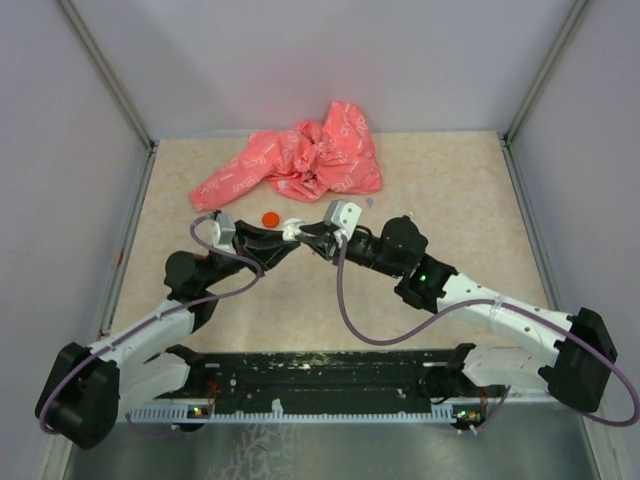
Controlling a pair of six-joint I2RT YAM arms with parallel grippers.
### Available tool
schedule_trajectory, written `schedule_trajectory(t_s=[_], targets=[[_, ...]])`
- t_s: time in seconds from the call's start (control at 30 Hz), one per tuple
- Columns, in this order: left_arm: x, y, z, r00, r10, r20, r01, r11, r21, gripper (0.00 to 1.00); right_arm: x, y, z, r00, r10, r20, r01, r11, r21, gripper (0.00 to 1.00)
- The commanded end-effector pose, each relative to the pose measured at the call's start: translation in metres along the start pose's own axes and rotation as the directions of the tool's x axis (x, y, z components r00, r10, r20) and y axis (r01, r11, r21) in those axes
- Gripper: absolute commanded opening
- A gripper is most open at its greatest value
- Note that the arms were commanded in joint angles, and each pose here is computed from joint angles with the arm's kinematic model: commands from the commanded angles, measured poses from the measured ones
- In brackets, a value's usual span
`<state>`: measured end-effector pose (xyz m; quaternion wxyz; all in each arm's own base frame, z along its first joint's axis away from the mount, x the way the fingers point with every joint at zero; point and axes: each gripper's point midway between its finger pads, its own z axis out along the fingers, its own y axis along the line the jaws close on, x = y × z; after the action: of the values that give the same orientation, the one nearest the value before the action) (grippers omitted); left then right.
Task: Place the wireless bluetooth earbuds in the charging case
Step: Place the earbud in the charging case.
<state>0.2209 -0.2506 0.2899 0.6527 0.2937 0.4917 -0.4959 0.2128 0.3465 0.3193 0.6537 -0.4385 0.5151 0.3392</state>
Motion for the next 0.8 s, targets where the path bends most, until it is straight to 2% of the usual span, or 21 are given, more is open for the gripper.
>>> schedule_trajectory(t_s=[0.0, 0.17, 0.43, 0.77], targets=[[-0.025, 0.000, 0.004, 0.996, 0.026, 0.089, -0.025, 1.000, -0.009, 0.00, 0.002, 0.015, -0.003, 1.000, -0.001, -0.003, 0.001, 0.998, -0.065, 0.15], [-0.024, -0.006, 0.003, 0.993, 0.088, 0.084, -0.091, 0.995, 0.028, 0.00, 0.001, 0.013, -0.002, 1.000, 0.011, -0.016, -0.012, 0.998, -0.056, 0.18], [-0.018, 0.003, 0.001, 0.986, 0.160, 0.051, -0.160, 0.987, -0.010, 0.00, -0.019, 0.008, -0.009, 0.998, 0.060, -0.017, -0.060, 0.998, -0.030, 0.51], [-0.015, 0.005, 0.001, 0.984, 0.172, 0.039, -0.172, 0.985, -0.012, 0.00, -0.038, -0.019, -0.015, 0.984, 0.180, -0.019, -0.176, 0.975, 0.136, 0.68]])
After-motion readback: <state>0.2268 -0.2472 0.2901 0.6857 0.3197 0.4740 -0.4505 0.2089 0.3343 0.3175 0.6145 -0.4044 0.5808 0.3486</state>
